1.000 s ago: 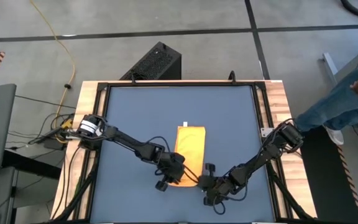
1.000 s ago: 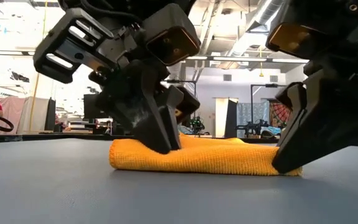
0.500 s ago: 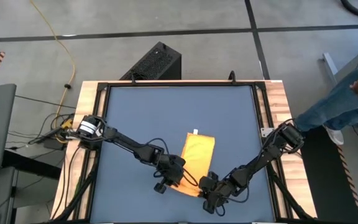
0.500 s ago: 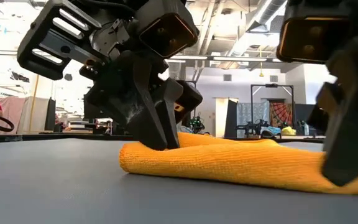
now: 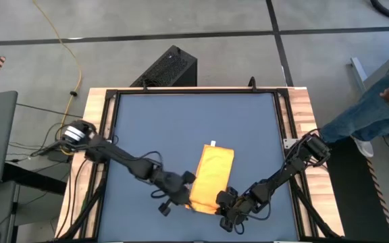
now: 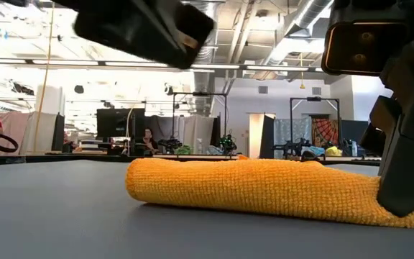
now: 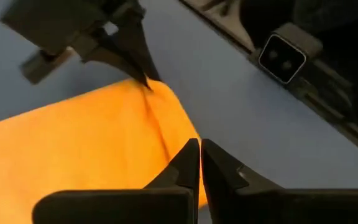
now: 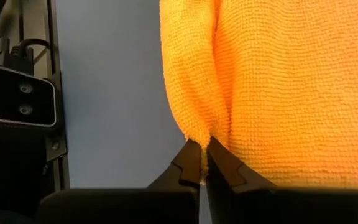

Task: Roll towel into tight, uniform cylinder
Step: Roll the orange towel

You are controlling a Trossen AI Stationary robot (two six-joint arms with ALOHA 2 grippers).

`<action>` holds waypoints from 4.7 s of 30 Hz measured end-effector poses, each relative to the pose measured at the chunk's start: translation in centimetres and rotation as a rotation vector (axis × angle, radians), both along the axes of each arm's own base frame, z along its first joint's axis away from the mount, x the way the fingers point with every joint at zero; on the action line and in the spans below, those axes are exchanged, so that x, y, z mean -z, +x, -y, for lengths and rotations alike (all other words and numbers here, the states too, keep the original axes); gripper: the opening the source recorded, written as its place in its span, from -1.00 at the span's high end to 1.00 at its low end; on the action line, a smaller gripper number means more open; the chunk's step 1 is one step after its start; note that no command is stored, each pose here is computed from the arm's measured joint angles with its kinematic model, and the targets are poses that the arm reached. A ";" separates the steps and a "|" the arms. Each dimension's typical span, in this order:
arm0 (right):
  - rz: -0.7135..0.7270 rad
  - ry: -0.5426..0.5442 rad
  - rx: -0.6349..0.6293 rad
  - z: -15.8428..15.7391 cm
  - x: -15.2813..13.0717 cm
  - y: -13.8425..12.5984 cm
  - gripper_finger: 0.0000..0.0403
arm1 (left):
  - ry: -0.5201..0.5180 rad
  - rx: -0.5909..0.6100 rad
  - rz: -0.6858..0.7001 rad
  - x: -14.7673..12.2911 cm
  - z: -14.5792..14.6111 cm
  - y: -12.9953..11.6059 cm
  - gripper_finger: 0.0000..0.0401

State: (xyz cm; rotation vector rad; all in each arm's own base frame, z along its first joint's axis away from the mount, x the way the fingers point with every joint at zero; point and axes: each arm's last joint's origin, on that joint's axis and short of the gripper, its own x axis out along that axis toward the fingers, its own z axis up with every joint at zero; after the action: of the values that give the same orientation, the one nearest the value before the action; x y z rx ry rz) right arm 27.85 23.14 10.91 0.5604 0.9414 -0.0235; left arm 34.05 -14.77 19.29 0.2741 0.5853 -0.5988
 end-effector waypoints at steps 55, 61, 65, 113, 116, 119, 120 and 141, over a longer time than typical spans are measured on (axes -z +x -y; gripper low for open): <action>0.014 0.122 0.125 -0.2 -0.3 0.3 0.86 | -0.007 -0.148 0.077 8.3 0.7 -1.3 0.96; 0.020 0.174 0.141 -0.3 -1.2 0.3 0.86 | -0.212 -0.130 -0.048 8.3 -0.9 -0.6 0.99; 0.014 0.199 0.168 -0.3 -1.7 0.1 0.87 | -0.341 -0.163 -0.134 8.3 -2.1 -0.2 0.99; -0.055 0.321 0.527 -0.7 -1.3 -1.4 0.87 | -0.139 -0.107 0.165 5.7 0.3 0.9 0.69; -0.057 0.326 0.537 -0.7 -1.3 -1.4 0.87 | -0.143 -0.107 0.162 5.9 0.3 1.8 0.69; -0.058 0.327 0.539 -0.7 -1.3 -1.5 0.87 | -0.138 -0.108 0.173 5.8 0.3 2.3 0.69; -0.059 0.329 0.543 -0.7 -1.3 -1.5 0.87 | -0.135 -0.109 0.167 5.8 0.2 2.3 0.69; -0.059 0.334 0.553 -0.7 -1.3 -1.4 0.87 | -0.139 -0.138 0.169 5.8 -0.2 2.5 0.69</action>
State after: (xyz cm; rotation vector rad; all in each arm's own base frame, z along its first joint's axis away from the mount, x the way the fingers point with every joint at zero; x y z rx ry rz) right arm 26.42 23.81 12.21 1.1229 0.8268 -0.3869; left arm 36.55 -14.53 13.52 0.1498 0.3939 -0.4750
